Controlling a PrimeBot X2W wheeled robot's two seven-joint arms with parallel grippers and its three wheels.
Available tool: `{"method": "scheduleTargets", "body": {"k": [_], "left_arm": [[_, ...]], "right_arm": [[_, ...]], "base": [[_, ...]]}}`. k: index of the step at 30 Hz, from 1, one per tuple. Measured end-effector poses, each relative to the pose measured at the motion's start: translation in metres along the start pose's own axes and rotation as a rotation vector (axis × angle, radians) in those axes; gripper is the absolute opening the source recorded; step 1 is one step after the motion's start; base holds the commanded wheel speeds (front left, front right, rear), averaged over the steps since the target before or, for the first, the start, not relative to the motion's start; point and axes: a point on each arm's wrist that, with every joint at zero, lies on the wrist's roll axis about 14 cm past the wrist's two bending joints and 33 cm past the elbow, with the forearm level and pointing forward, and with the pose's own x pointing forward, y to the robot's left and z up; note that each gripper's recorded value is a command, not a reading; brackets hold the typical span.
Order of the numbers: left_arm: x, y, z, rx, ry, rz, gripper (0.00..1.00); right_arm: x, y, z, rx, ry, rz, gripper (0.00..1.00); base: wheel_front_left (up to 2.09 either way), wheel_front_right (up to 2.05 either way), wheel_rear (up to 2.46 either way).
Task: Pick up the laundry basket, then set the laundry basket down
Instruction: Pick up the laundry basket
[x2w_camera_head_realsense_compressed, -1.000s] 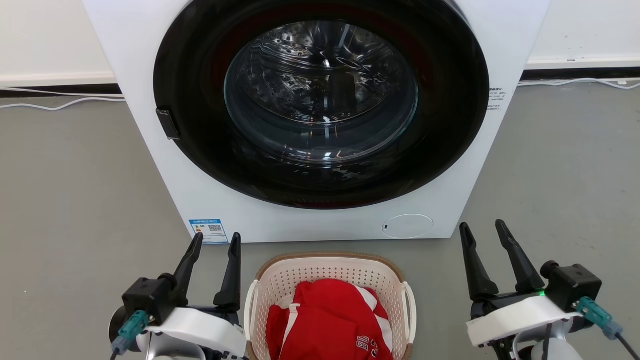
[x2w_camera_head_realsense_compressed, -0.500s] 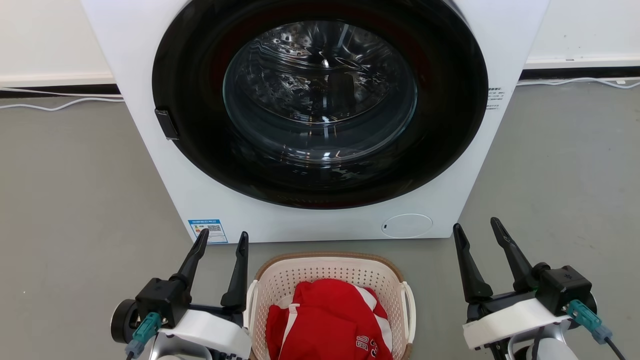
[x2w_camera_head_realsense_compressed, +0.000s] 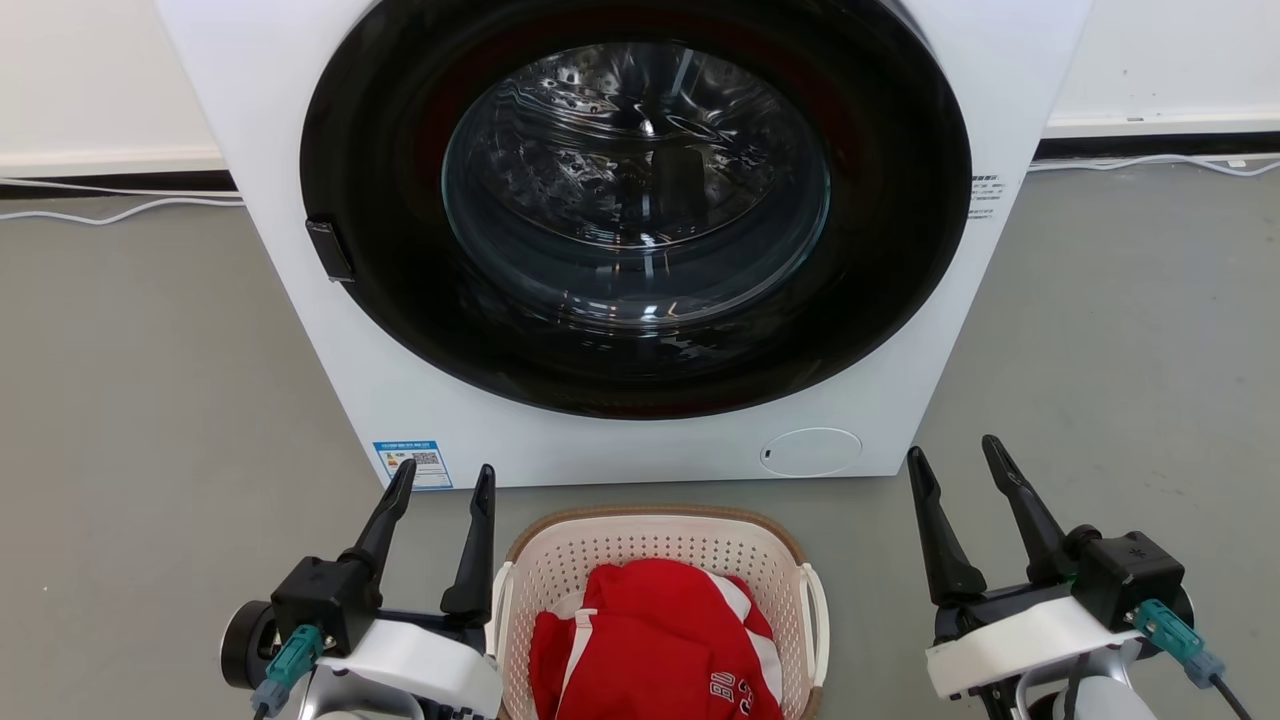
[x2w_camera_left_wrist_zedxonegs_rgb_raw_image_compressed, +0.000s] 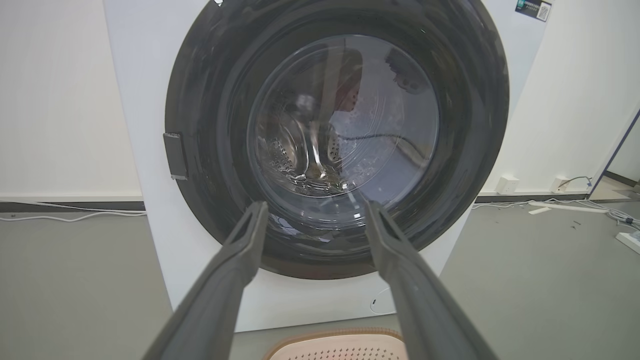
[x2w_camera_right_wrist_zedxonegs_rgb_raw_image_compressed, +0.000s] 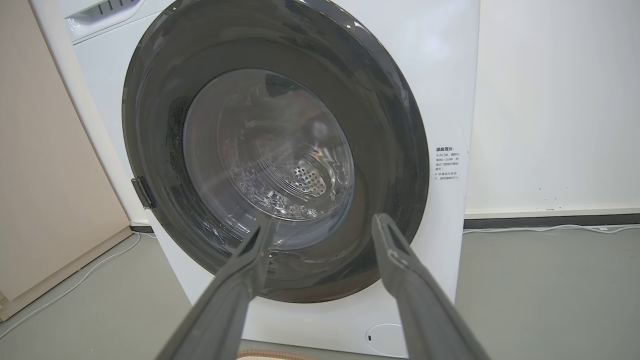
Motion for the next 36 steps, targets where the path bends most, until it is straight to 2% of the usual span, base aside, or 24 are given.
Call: {"method": "scheduleTargets", "body": {"k": [24,31,36], "left_arm": [[0.005,0.003,-0.017,-0.02,0.046,0.009,1.0],[0.019,0.011,-0.035,-0.042,0.089,0.029,1.0],[0.029,0.018,-0.063,-0.056,0.157,0.046,1.0]], "right_arm": [[-0.002,-0.016,-0.019,0.038,0.05,-0.064,1.0],[0.008,-0.024,-0.033,0.044,0.085,-0.085,1.0],[0.015,-0.039,-0.056,0.079,0.142,-0.132,1.0]], "base": [[0.0,0.0,0.0],[0.0,0.0,0.0],[0.0,0.0,0.0]]}}
